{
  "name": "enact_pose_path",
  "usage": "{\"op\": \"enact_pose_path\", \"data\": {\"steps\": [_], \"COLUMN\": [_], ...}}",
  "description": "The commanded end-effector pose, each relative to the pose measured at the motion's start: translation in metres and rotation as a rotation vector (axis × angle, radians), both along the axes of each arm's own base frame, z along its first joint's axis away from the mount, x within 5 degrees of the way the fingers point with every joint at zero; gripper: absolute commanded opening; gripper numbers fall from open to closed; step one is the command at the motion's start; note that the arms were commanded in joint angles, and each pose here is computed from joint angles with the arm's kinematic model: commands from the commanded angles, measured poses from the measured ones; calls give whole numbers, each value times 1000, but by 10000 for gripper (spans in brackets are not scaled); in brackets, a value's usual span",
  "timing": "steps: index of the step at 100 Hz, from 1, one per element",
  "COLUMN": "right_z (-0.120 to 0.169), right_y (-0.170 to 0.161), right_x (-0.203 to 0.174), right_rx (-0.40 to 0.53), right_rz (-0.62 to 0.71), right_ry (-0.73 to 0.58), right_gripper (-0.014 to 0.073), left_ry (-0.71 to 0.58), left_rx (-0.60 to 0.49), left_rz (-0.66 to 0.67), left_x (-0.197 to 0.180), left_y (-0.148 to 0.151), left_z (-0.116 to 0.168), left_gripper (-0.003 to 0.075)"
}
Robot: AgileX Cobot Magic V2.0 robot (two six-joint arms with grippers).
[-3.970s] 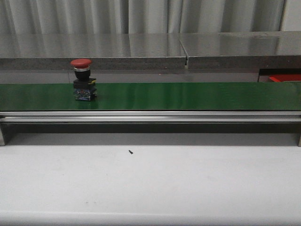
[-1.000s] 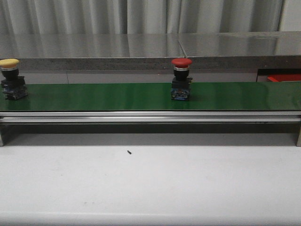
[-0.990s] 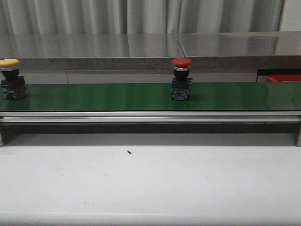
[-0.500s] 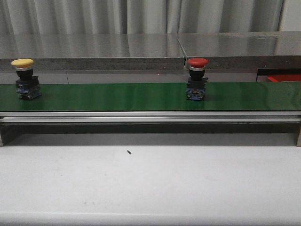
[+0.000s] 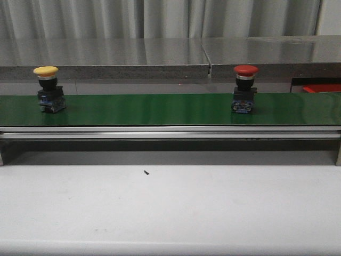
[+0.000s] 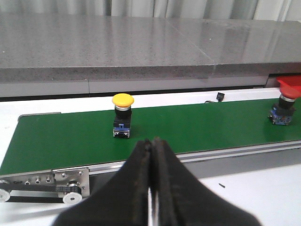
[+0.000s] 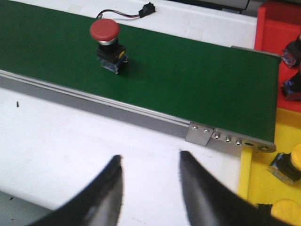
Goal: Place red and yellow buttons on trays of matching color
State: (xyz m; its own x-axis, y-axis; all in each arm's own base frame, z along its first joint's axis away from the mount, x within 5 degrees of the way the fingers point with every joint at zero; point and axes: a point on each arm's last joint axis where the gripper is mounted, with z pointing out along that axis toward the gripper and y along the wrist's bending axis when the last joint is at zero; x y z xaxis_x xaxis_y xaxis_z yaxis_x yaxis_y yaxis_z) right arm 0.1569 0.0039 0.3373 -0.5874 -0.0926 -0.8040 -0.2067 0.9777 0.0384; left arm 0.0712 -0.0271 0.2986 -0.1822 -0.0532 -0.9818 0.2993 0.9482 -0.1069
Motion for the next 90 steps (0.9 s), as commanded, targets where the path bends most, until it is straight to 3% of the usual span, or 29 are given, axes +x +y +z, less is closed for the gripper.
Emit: {"op": "enact_pose_path", "data": {"steps": [1, 4, 27, 51, 90], "right_z": [13, 13, 9, -17, -42], "right_y": [1, 1, -4, -5, 15], "right_x": [0, 0, 20, 80, 172], "right_rx": [19, 18, 11, 9, -14], "right_rz": [-7, -9, -26, 10, 93], "right_ry": [-70, -74, -60, 76, 136], "right_gripper": [603, 673, 641, 639, 636], "left_ry": [-71, -71, -71, -71, -71], "left_rx": [-39, -39, -39, -39, -39], "left_rz": [25, 25, 25, 25, 25], "left_x": [1, 1, 1, 1, 1], "left_y": [2, 2, 2, 2, 2], "left_z": [13, 13, 13, 13, 13], "left_gripper": [-19, -19, -19, -19, -19]}}
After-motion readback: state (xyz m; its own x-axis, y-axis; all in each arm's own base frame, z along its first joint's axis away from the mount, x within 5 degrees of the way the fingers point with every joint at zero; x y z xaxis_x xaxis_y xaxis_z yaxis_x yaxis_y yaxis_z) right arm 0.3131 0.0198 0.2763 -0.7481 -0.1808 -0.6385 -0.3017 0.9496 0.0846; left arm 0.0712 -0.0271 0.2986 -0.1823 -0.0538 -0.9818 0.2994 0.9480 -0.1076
